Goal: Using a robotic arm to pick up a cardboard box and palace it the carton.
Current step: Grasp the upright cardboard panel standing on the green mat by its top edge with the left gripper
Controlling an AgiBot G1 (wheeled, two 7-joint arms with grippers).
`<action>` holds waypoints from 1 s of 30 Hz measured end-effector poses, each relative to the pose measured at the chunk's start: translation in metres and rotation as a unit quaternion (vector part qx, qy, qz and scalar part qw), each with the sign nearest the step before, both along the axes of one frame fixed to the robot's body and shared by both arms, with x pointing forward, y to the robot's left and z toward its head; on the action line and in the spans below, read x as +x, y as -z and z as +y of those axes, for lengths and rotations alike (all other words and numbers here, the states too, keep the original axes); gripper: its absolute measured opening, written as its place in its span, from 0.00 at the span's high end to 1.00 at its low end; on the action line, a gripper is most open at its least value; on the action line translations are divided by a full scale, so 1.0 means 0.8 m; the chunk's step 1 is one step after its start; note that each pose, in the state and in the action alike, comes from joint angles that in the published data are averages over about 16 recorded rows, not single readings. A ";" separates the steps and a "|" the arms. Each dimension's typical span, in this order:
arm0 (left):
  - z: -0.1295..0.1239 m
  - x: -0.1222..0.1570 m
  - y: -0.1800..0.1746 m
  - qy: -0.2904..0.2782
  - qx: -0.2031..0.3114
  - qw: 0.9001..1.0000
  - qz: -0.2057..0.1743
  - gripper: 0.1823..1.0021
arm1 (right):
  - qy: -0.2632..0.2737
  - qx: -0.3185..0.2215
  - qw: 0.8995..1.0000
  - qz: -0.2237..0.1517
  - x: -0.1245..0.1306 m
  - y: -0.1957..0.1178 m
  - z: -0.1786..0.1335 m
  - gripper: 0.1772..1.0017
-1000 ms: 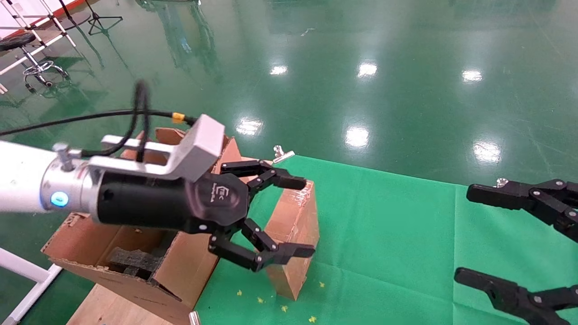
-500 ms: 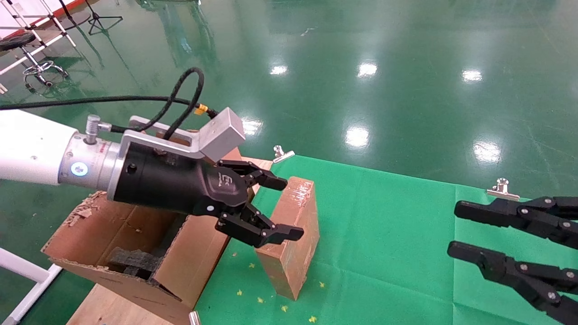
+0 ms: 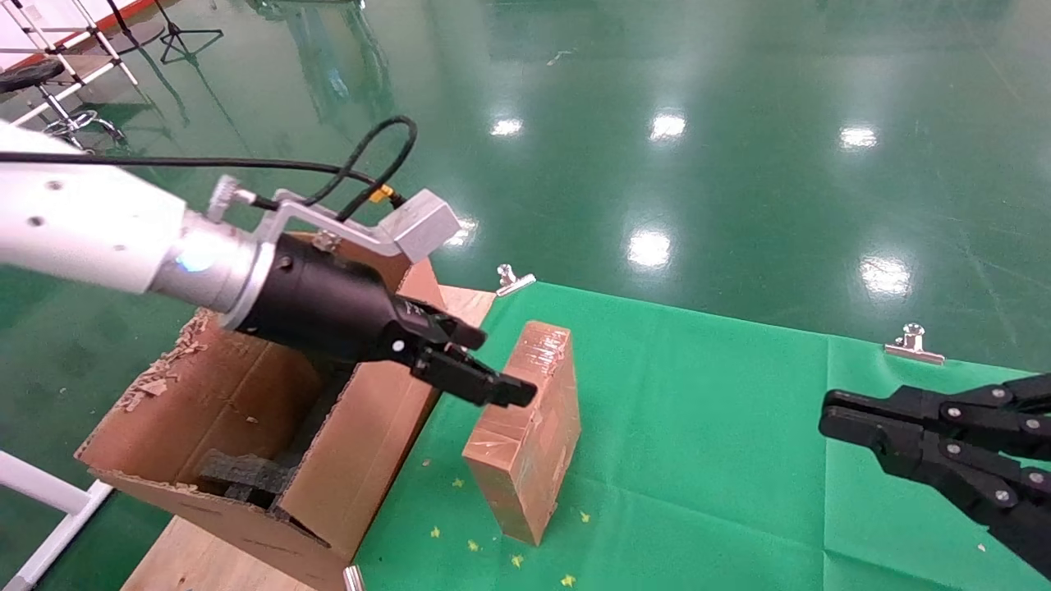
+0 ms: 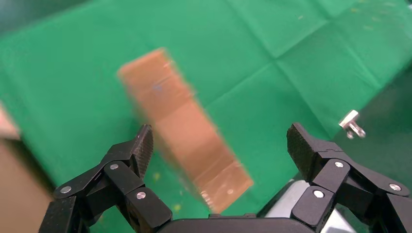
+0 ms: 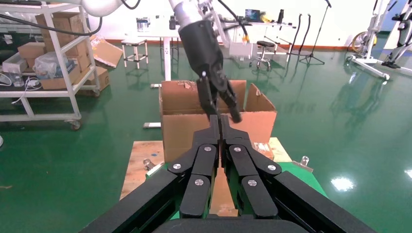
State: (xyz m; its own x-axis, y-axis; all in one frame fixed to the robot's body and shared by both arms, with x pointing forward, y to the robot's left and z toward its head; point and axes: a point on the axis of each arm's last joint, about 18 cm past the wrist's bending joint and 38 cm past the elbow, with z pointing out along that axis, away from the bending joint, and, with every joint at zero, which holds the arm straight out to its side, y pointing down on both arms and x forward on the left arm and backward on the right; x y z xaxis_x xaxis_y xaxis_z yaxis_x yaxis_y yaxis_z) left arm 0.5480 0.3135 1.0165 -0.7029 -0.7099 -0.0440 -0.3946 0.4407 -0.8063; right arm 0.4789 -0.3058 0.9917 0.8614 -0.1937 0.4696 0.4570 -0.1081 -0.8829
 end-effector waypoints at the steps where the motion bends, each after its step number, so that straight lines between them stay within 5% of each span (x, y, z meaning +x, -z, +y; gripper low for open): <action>1: -0.002 0.003 0.000 -0.010 0.002 1.000 0.009 0.00 | 0.000 0.000 1.000 0.000 0.000 0.000 0.000 0.92; 13: -0.041 0.029 0.011 -0.066 0.039 0.994 0.077 0.00 | 0.000 0.000 1.000 0.000 0.000 0.000 0.000 0.98; 30: -0.072 0.046 0.023 -0.093 0.094 0.986 0.103 0.00 | 0.000 0.000 1.000 0.000 0.000 0.000 0.000 0.98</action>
